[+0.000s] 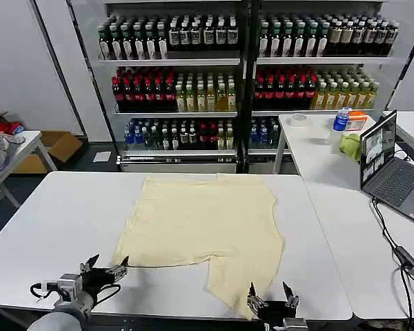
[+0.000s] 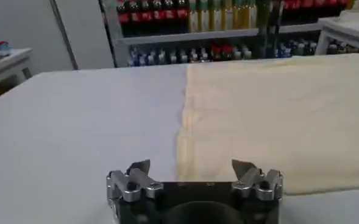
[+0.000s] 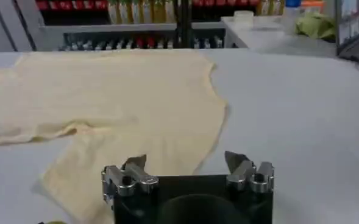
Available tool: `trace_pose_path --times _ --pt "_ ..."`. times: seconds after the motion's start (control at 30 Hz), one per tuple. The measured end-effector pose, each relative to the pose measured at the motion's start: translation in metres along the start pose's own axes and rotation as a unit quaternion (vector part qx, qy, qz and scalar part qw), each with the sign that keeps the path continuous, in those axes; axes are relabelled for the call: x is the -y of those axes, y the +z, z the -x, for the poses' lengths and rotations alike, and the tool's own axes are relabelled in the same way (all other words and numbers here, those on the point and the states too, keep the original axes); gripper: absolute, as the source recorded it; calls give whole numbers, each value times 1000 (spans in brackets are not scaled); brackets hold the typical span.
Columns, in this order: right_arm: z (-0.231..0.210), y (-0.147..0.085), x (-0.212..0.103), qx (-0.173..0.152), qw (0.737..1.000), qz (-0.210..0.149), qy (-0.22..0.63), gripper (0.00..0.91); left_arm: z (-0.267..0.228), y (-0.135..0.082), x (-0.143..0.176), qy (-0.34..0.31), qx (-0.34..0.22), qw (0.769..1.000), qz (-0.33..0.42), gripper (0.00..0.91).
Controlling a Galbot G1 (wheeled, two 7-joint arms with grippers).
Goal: Fold and organize the clothes.
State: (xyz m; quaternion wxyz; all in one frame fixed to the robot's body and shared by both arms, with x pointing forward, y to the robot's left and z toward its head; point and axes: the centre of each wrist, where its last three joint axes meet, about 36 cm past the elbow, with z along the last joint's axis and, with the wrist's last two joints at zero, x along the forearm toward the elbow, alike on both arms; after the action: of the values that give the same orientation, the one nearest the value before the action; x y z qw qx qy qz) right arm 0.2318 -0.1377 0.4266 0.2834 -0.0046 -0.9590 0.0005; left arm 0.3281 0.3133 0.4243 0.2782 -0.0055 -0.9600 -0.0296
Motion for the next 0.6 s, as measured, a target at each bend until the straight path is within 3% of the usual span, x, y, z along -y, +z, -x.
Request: trace_pose_path --times 0.1,0.13,0.23,0.27,0.3,0.37,0.43,0.47,0.6 --pt "1 3 -4 -6 1000 2 -2 907 3 -1 -1 5 -3 1000 -5 897" --pt "2 4 -5 -8 1000 2 -3 907 3 -1 -1 7 -4 1000 -7 806" --pt "3 5 -8 -12 1000 4 -7 907 6 -1 -1 12 -8 1000 -10 312" --pt "3 6 -8 -14 1000 5 -8 766 6 -1 -1 13 -9 1000 -11 10" --pt "3 7 -9 -15 1000 5 -8 715 8 -1 -1 14 -10 1000 -12 10" --pt "4 8 -9 -17 1000 5 -9 433 9 -1 -1 15 -11 1000 -13 10" --pt "4 9 -9 -18 1000 5 -10 312 11 -1 -1 17 -12 1000 -14 10" --pt "4 9 -10 -19 1000 5 -11 202 11 -1 -1 18 -14 1000 -15 10" --pt "4 10 -10 -21 1000 4 -12 121 11 2 0 24 -18 999 -16 10"
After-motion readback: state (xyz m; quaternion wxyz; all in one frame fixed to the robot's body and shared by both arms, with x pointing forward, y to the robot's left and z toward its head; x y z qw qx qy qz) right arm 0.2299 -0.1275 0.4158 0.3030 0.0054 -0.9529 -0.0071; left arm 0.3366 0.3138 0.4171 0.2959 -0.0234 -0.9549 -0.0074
